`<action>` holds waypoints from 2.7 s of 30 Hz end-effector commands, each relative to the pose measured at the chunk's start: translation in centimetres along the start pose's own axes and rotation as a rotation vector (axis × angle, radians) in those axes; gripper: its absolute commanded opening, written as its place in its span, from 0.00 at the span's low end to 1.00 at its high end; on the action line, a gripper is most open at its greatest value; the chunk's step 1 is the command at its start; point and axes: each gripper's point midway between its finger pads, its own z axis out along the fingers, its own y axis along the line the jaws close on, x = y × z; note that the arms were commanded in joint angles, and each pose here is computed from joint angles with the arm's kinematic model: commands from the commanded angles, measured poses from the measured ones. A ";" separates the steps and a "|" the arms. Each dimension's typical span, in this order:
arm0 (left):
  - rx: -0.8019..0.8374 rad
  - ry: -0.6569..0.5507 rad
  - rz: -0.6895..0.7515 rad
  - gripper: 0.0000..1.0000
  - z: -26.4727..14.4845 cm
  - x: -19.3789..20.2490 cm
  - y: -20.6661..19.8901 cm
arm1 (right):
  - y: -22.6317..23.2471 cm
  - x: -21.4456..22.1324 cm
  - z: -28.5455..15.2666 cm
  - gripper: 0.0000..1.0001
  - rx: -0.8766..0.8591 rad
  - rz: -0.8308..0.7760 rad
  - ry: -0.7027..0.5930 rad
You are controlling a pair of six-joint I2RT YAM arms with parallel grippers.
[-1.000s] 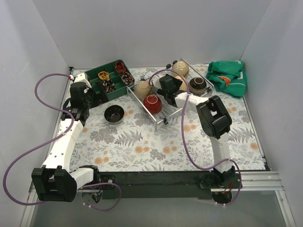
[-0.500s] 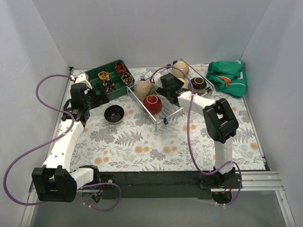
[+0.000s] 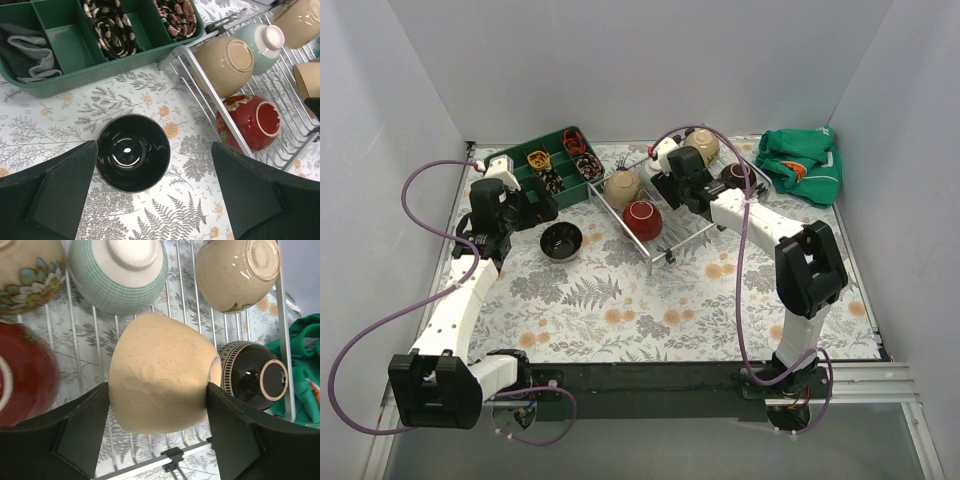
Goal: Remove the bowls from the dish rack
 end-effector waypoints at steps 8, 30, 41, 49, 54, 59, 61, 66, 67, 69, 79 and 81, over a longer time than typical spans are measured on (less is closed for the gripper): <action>0.220 0.028 -0.019 0.98 -0.3 0.6 -3.9 | 0.1 -6.6 -7.1 0.18 -0.154 0.343 -0.230; 0.514 0.019 -0.057 0.98 -1.8 4.0 -13.0 | 4.6 -8.9 -18.9 0.16 -0.621 0.705 -0.436; 0.641 0.013 -0.093 0.98 -1.9 6.7 -18.0 | 6.1 -8.9 -23.3 0.17 -0.810 0.821 -0.503; 0.683 0.035 -0.113 0.82 -1.8 8.8 -19.4 | 6.7 -8.2 -25.2 0.17 -0.889 0.865 -0.524; 0.718 0.079 -0.137 0.70 -1.9 10.5 -20.1 | 7.1 -7.6 -25.8 0.17 -0.919 0.880 -0.522; 0.739 0.094 -0.133 0.45 -2.0 11.5 -20.7 | 7.4 -7.2 -26.0 0.17 -0.936 0.890 -0.522; 0.731 0.095 -0.138 0.31 -2.1 11.8 -20.6 | 7.7 -6.8 -25.9 0.17 -0.940 0.894 -0.513; 0.706 0.063 -0.138 0.00 -2.2 11.3 -20.1 | 8.1 -5.8 -25.4 0.22 -0.934 0.902 -0.491; 0.696 0.064 -0.130 0.00 -2.2 11.3 -20.0 | 8.1 -5.6 -25.3 0.25 -0.931 0.903 -0.489; 0.668 0.063 -0.121 0.00 -2.2 11.2 -19.5 | 8.2 -5.0 -25.0 0.38 -0.919 0.908 -0.481; 0.430 0.039 -0.062 0.00 -2.9 9.3 -15.8 | 7.4 -1.5 -23.6 0.83 -0.780 0.829 -0.440; 0.361 0.061 -0.043 0.00 -2.9 9.3 -14.6 | 6.7 -0.9 -23.2 0.85 -0.722 0.814 -0.438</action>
